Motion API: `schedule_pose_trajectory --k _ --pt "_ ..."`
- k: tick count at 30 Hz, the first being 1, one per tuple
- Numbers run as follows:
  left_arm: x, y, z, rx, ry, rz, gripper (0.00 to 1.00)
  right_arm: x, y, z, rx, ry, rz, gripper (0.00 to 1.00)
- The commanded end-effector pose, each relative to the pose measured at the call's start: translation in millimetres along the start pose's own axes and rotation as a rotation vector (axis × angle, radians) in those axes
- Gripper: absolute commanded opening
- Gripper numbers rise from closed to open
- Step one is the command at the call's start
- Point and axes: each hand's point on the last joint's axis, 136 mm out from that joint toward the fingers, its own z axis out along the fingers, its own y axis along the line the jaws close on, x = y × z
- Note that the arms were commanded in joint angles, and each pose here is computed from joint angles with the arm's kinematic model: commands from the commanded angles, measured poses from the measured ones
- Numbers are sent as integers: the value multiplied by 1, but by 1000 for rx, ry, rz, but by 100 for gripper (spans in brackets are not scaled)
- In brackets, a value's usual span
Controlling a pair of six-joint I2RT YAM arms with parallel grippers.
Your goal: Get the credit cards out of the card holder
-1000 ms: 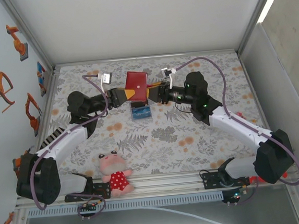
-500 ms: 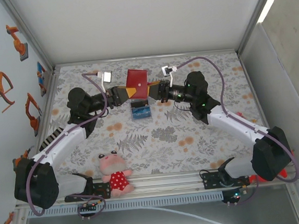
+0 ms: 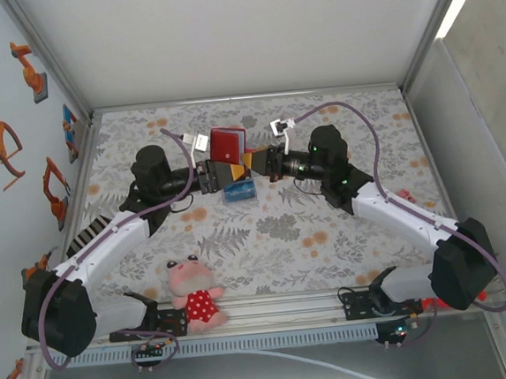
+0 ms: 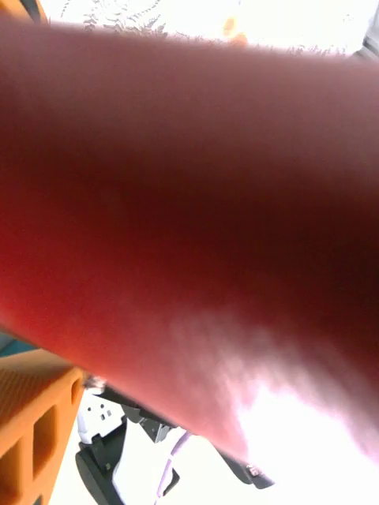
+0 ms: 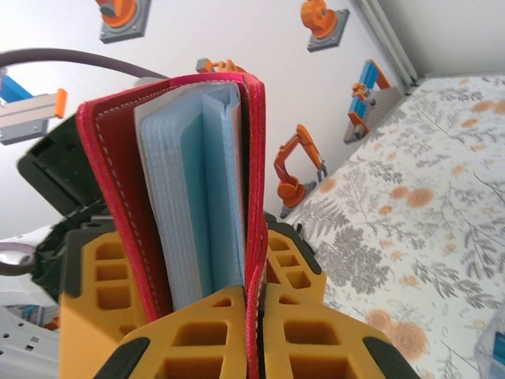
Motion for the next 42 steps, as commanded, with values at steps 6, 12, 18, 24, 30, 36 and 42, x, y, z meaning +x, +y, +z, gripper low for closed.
schedule_pose_trajectory --k 6,12,18,24,30,36,42 --pt "8 13 11 -98 -2 50 75 18 -12 -13 102 -3 6 0" --pt "15 29 16 -201 -21 64 93 32 -25 -21 179 24 39 0" --pt "19 38 17 -258 -56 79 97 46 -33 -30 235 47 64 0" --pt "30 48 23 -319 -58 90 97 58 -38 -35 285 88 98 0" --pt "38 59 23 -374 -51 91 97 69 -46 -45 362 123 130 0" --pt "48 68 22 -395 -44 73 97 79 -52 -51 421 153 176 0" --pt "57 77 19 -425 -49 60 97 87 -56 -53 464 192 201 0"
